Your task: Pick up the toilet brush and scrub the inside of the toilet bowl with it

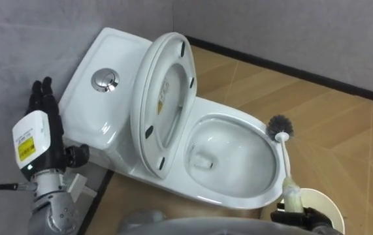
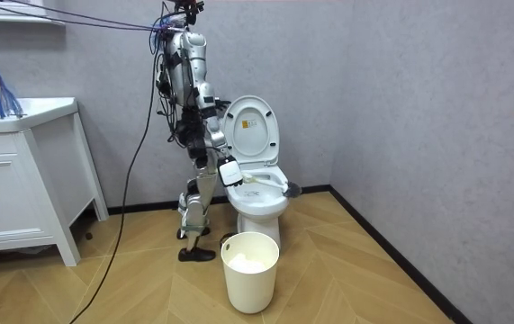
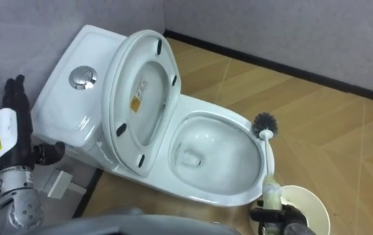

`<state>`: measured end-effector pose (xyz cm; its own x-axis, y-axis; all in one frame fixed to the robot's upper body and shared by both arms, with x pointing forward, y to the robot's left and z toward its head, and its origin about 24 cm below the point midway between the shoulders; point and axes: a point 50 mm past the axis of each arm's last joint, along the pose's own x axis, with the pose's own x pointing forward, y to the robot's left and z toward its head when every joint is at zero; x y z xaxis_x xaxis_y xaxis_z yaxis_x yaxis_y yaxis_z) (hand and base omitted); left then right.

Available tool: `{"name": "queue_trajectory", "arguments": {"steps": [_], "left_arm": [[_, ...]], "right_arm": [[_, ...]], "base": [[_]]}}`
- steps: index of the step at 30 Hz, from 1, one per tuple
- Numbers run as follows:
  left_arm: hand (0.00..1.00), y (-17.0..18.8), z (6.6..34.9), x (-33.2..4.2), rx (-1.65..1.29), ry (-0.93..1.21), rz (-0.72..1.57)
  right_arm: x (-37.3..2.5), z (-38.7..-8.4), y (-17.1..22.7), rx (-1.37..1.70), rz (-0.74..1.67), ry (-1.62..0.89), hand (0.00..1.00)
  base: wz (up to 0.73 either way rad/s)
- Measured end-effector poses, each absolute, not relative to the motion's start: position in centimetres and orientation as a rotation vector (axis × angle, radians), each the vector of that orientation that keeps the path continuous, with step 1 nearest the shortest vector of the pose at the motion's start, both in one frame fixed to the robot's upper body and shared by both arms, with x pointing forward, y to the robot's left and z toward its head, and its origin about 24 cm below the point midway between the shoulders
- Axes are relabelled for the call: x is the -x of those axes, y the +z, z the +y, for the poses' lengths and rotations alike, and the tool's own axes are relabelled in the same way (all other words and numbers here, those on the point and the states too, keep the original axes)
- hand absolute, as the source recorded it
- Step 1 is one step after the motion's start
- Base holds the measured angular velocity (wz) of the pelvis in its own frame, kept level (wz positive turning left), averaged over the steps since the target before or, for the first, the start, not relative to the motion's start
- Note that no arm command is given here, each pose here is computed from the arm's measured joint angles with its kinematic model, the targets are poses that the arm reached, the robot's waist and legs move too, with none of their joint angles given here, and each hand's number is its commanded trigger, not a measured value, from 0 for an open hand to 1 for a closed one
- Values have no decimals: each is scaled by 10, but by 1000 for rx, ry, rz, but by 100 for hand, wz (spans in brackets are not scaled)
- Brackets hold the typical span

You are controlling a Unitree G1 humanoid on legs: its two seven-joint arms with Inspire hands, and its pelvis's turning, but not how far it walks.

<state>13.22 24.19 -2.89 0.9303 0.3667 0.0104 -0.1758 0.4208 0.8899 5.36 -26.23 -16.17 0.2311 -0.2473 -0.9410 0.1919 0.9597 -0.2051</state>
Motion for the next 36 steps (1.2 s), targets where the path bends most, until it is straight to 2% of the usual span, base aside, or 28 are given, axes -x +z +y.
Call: {"name": "queue_trajectory", "arguments": {"steps": [7,14,26,32,36], "left_arm": [[0,-10,223,-147,-1163,273,25],[0,-10,203,-150,-1139,167,-23],[0,-36,203,-142,-1152,20,138],[0,-63,206,-130,-1165,-84,278],[0,-66,211,-129,-1194,-121,302]], "right_arm": [[-56,-264,-161,86,1299,-275,100],[-59,-265,-160,102,1303,-246,100],[-63,-269,-158,98,1294,-232,100],[-66,-269,-158,106,1290,-204,100],[-66,-281,-153,133,1291,-198,100]], "base": [[-3],[-7],[0],[-9],[-6]]}}
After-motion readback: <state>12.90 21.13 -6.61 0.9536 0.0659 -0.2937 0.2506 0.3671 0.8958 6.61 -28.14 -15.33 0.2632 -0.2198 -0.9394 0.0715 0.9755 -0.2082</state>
